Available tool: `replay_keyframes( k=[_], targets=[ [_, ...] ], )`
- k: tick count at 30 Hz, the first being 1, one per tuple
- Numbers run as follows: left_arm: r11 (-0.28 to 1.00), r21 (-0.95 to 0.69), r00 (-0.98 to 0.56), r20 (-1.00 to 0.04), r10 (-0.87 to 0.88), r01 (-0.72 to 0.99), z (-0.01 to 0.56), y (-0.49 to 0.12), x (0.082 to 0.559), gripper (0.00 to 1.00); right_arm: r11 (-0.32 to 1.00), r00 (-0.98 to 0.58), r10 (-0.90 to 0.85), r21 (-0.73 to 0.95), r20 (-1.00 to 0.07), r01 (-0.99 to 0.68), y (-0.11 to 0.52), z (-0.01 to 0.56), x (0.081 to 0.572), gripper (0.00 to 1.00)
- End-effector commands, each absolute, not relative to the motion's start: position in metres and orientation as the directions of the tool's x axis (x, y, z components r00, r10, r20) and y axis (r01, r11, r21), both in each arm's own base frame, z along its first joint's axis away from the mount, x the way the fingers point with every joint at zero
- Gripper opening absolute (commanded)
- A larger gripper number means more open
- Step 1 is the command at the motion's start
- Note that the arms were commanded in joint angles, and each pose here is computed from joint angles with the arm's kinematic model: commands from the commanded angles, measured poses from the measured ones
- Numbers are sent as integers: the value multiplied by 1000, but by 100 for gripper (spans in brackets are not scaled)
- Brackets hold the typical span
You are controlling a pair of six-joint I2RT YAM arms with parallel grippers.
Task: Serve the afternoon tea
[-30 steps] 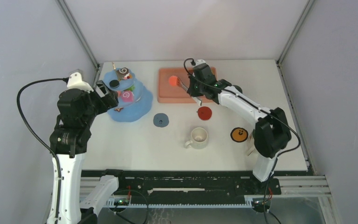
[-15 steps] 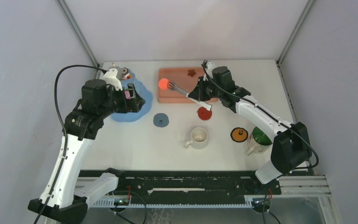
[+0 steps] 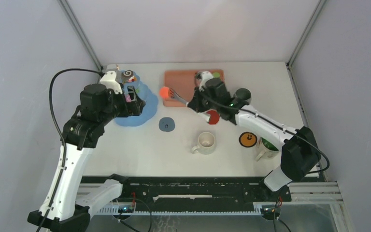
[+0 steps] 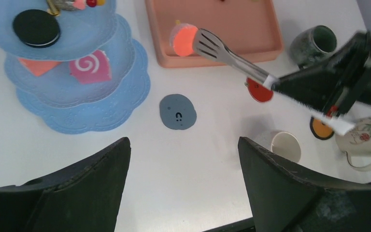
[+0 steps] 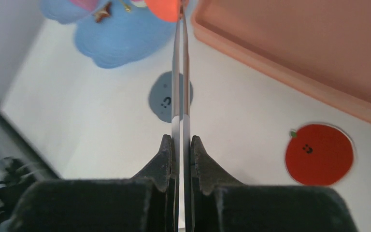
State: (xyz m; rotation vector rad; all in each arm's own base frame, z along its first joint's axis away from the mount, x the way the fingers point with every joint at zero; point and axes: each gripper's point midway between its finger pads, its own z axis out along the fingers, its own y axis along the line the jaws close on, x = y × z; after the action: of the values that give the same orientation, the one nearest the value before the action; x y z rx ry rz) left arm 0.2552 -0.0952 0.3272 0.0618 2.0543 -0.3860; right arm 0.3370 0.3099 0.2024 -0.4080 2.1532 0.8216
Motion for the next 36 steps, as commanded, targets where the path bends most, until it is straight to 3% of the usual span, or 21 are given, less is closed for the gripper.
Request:
replay_keyframes(
  k=[1, 7, 12, 36],
  targets=[
    [964, -244, -371, -909, -190, 106, 367, -72, 258, 86, 926, -413, -116, 52, -903, -374, 300, 218, 348, 0],
    [953, -302, -295, -911, -289, 0, 377, -45, 255, 86, 911, -294, -226, -95, -928, -400, 332, 217, 334, 0],
    [943, -328, -238, -913, -331, -55, 384, -29, 248, 86, 887, -289, -290, -143, -912, -440, 355, 201, 326, 0],
    [941, -328, -221, -914, -339, -86, 381, -20, 243, 86, 794, -325, -308, -54, -894, -606, 436, 182, 306, 0]
  ],
)
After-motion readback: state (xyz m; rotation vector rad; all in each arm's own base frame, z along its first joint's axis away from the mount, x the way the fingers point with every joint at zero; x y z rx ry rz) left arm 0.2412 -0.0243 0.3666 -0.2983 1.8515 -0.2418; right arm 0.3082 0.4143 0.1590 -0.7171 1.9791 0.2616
